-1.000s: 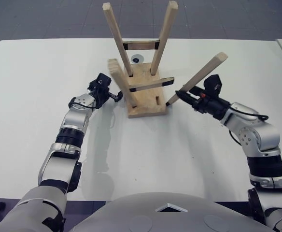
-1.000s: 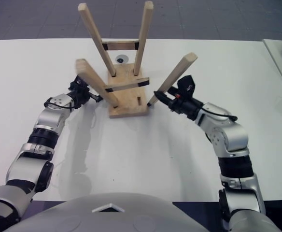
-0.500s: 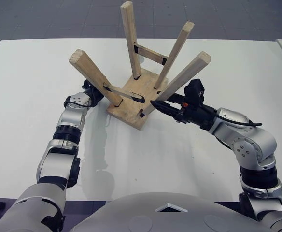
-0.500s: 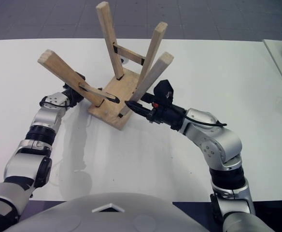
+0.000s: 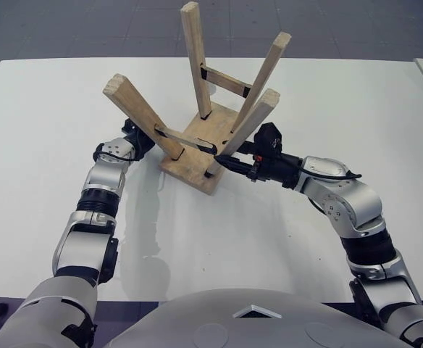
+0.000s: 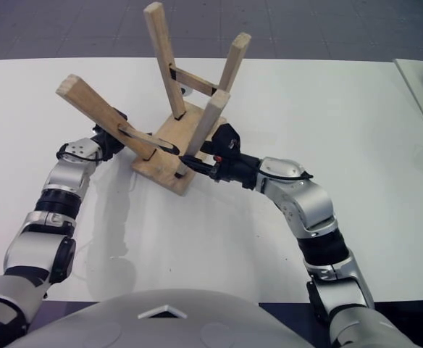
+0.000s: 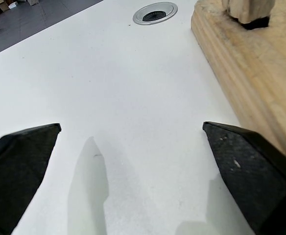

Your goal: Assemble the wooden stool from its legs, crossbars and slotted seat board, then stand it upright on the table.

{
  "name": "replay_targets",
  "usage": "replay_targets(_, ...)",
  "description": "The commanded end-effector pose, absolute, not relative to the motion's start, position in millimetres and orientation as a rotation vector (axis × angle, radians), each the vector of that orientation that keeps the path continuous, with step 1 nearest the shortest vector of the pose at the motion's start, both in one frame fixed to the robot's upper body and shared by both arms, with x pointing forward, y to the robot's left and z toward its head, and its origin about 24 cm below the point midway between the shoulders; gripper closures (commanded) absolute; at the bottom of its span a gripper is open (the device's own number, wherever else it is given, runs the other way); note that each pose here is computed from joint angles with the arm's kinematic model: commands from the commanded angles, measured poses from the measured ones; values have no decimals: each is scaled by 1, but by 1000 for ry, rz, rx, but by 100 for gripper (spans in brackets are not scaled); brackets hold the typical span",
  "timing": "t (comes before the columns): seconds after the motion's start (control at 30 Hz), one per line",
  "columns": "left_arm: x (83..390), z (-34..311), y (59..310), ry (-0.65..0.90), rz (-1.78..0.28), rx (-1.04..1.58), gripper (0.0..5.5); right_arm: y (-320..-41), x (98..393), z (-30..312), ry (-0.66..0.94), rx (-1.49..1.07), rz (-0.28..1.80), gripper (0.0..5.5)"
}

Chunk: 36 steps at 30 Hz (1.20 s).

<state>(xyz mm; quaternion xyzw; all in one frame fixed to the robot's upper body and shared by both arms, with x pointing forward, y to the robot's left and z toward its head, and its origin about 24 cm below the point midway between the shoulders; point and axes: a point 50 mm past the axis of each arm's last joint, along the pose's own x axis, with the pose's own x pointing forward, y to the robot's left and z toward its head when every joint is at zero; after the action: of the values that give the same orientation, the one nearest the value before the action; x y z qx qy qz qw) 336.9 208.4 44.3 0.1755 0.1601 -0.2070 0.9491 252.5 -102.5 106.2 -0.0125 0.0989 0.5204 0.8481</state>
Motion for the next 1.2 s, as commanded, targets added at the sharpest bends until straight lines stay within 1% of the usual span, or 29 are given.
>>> replay_targets(0.03,330,67,237,260,-324,373,10,-113,257,85,311,-161,994,348)
replay_targets(0.13,323,97,260,167,-235,368,10,-117,257,73,323,-208,962,348)
replay_targets(0.2,318,118,271,104,-216,387,10,-119,255,67,338,-219,944,348)
replay_targets(0.27,315,141,275,25,-227,405,10,-120,255,64,342,-229,930,348)
replay_targets(0.33,315,167,273,-65,-256,405,10,-119,256,64,344,-227,920,348)
replay_targets(0.4,315,200,265,-185,-319,403,10,-120,260,64,352,-238,901,348)
replay_targets(0.5,308,244,245,-343,-462,369,10,-121,264,65,363,-251,873,348)
replay_targets(0.6,299,276,223,-449,-576,349,10,-121,268,64,377,-258,847,348)
replay_targets(0.67,293,289,207,-490,-645,343,10,-121,270,63,388,-261,835,348)
replay_targets(0.77,286,281,184,-448,-741,382,10,-120,274,61,402,-277,817,348)
replay_targets(0.93,287,233,161,-286,-739,478,10,-120,278,59,403,-311,811,348)
replay_targets(1.1,284,190,151,-181,-728,504,10,-120,274,55,409,-313,819,348)
replay_targets(1.2,289,186,149,-207,-690,531,10,-120,275,55,411,-313,820,348)
